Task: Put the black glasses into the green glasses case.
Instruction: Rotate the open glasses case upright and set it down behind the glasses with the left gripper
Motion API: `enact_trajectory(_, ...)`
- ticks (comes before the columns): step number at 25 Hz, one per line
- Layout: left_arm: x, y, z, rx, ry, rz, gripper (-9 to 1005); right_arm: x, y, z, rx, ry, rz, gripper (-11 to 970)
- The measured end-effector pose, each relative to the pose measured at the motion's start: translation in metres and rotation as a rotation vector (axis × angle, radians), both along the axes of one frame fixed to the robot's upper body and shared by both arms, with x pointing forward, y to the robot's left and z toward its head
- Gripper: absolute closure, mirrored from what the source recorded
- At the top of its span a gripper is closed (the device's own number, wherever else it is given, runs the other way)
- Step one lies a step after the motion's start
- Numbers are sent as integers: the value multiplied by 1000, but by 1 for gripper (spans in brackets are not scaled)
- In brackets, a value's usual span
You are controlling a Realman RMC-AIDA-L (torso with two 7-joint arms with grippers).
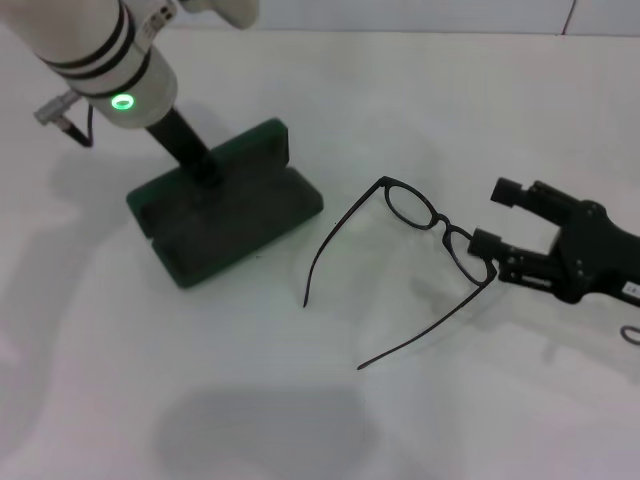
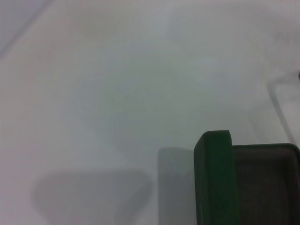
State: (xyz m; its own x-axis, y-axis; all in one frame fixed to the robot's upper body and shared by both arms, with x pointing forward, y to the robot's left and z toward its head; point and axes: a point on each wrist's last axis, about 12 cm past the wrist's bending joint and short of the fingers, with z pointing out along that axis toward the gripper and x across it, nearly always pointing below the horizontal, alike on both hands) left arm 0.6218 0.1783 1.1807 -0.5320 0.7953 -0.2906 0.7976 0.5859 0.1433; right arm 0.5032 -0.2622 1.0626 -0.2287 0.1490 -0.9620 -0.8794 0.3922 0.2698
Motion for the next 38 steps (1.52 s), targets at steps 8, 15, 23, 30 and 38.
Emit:
enact_trajectory(8,3,-37,15,-3,-249,-148,793,-12,9,9,15,-55,190,95)
enact_trajectory(15,3,-83,0,20,-410,-321,788,-16,9,8,29,-45,191,95)
enact_trajectory(23,5,-100,-22,80,-385,-383,783,-19,9,5,39,-38,170,95)
enact_trajectory(30,-15,-106,-34,150,-264,-436,779,-17,7,5,43,-43,148,105)
enact_trajectory(38,-27,-110,-29,97,-236,-447,774,-15,9,7,41,-44,156,109)
